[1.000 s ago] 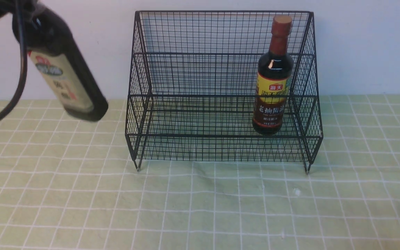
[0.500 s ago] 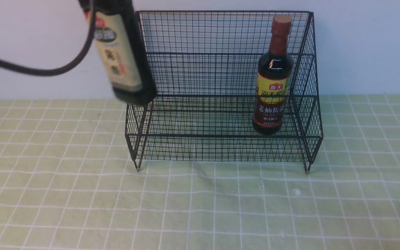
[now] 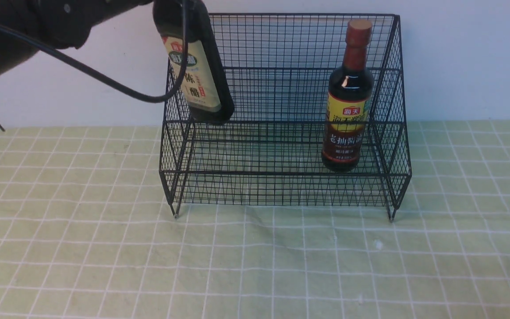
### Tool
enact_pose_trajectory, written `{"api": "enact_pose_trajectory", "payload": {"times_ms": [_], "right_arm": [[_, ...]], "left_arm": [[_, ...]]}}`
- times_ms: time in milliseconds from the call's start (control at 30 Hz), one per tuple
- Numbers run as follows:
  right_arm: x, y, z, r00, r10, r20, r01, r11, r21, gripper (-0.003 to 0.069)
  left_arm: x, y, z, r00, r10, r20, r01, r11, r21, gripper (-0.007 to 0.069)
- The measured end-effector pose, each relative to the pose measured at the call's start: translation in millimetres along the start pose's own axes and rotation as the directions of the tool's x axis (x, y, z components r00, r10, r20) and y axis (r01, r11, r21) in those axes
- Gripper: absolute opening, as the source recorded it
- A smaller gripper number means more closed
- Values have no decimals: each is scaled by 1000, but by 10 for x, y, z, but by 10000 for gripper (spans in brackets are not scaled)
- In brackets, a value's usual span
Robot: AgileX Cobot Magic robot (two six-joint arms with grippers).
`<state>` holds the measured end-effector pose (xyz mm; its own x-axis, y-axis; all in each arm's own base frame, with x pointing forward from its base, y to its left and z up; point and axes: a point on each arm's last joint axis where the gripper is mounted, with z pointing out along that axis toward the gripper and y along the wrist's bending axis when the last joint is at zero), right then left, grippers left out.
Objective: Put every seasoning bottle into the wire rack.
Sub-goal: Use the left arm to put the condiment bottle back on the shelf
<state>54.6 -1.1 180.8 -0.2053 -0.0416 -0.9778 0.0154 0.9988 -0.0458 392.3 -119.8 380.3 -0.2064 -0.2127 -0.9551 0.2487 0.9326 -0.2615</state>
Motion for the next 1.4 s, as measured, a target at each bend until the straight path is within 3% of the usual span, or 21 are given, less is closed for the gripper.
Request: {"api": "enact_pose_trajectory", "payload": {"times_ms": [467,900,1000,1167,1300,1400], "right_arm": [[0,0,0,1000,-17,0,17,1000,0,-15],[0,0,0,1000,-18,0,18,1000,0,-15],[0,0,0,1000,-18,0,18,1000,0,-15],[0,0,0,1000,-18,0,18,1000,0,-15],[0,0,0,1000,-18,0,18,1000,0,-15],[0,0,0,1000,-18,0,18,1000,0,-15]], "left_arm": [[429,103,233,978,1,-210,-10,999,-40,309],[489,123,299,979,7,-204,-15,999,-41,310],[474,120,298,980,17,-197,-25,999,-37,368],[387,90,236,981,64,-181,-70,997,-23,542],[264,55,138,980,120,-160,-123,992,-8,596],[174,32,60,977,152,-148,-153,988,0,593]]}}
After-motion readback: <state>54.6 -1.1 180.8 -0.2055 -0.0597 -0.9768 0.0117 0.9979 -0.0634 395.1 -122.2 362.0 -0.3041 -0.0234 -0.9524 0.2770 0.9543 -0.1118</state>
